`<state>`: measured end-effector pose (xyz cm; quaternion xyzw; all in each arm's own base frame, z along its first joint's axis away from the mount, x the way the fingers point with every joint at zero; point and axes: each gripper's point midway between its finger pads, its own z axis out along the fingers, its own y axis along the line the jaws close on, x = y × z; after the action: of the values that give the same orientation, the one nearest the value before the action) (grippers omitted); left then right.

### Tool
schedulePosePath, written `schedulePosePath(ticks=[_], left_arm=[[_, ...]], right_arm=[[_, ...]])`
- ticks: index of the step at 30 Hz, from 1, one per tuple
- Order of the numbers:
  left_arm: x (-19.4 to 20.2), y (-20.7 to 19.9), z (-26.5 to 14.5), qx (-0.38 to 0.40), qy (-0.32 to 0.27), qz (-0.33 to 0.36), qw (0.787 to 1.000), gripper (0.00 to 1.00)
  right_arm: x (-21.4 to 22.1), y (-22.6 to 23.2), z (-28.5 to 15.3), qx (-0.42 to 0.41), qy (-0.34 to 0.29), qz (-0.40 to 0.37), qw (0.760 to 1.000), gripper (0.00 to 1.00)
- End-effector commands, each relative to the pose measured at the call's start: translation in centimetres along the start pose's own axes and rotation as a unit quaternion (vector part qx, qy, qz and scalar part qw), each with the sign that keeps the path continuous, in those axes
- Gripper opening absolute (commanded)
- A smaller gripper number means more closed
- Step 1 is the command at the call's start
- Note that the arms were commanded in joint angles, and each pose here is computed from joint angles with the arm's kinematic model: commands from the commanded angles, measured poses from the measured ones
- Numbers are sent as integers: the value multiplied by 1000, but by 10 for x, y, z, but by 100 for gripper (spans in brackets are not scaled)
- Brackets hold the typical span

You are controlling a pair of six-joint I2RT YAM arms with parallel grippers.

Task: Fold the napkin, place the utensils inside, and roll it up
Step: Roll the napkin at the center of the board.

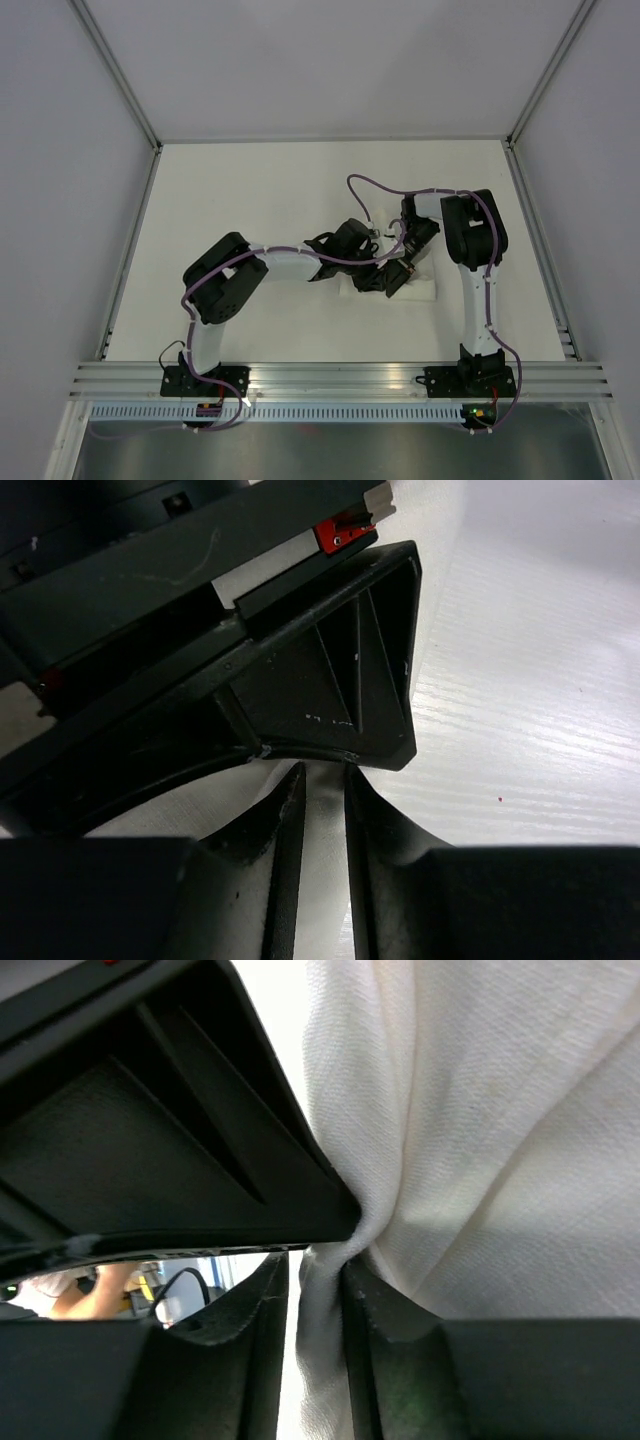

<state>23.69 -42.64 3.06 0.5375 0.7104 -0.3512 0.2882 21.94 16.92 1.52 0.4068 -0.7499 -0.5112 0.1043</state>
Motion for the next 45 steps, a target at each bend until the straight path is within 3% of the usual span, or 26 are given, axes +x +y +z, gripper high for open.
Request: schedulePosePath(ticks=[1, 5, 21, 30, 45], left_arm=[[17, 19, 4, -40, 33, -28, 998, 26], [21, 18, 6, -36, 38, -38, 998, 23], [41, 15, 9, -31, 56, -52, 997, 21], [32, 15, 12, -23, 47, -54, 997, 21], [26, 11, 15, 4, 53, -80, 995, 21]], right_arm=[[-10, -30, -11, 69, 0, -99, 993, 34], [-15, -22, -16, 68, -9, -104, 992, 40], [-43, -8, -53, 109, -75, -117, 984, 46], [-56, -5, -93, 141, -137, -119, 973, 47], [-44, 9, -196, 276, -307, -108, 904, 49]])
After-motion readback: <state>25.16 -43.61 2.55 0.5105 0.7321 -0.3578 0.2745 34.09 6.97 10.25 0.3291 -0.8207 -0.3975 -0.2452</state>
